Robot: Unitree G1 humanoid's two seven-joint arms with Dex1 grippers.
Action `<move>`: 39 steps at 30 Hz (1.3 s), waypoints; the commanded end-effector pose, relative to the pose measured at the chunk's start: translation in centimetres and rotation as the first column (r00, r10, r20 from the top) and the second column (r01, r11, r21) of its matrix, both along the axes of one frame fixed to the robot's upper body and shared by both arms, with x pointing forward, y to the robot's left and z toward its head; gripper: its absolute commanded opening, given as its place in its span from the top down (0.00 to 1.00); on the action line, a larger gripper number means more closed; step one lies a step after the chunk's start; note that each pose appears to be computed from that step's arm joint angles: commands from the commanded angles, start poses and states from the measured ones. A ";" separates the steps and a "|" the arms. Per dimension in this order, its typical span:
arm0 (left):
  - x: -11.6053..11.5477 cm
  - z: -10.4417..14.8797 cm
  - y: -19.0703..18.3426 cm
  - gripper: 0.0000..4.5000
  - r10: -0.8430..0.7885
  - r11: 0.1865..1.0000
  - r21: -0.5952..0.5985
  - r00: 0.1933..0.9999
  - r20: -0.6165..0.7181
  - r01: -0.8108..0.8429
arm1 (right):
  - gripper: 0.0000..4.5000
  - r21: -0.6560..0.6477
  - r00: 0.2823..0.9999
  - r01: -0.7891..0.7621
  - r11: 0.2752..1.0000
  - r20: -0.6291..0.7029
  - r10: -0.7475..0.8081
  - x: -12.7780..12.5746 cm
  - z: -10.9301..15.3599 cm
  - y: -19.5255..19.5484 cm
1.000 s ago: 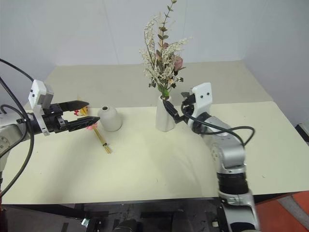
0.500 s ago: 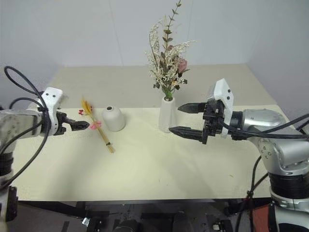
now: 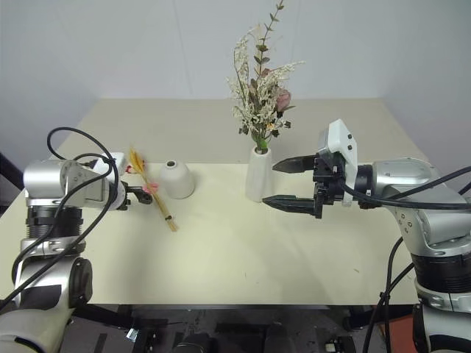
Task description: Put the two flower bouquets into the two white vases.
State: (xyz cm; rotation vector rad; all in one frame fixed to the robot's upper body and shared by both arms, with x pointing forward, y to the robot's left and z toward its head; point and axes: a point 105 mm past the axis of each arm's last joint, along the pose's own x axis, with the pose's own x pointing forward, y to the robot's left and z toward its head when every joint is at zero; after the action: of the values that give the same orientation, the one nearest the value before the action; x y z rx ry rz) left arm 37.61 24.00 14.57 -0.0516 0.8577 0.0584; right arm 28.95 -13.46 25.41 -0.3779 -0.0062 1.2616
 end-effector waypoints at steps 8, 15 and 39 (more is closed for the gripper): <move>2.3 1.1 -1.6 0.00 0.007 0.999 -0.040 0.998 0.055 -0.004 | 0.00 -0.005 0.997 -0.005 1.000 0.074 0.006 -0.2 1.3 -0.2; 3.0 0.6 -3.3 0.00 -0.043 0.997 -0.066 0.998 0.055 0.046 | 0.00 -0.004 0.996 -0.008 1.000 0.083 0.008 -0.1 1.5 0.2; 1.5 4.6 -3.8 0.00 -0.087 0.991 -0.085 0.987 0.138 0.099 | 0.00 -0.016 0.998 0.023 1.000 0.051 -0.022 -0.5 1.0 -0.3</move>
State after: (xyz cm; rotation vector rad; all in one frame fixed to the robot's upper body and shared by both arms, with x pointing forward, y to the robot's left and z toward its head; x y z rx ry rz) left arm 38.88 20.56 18.05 -0.0954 0.7642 -0.0658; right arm 28.86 -13.63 25.07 -0.3981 0.0106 1.2323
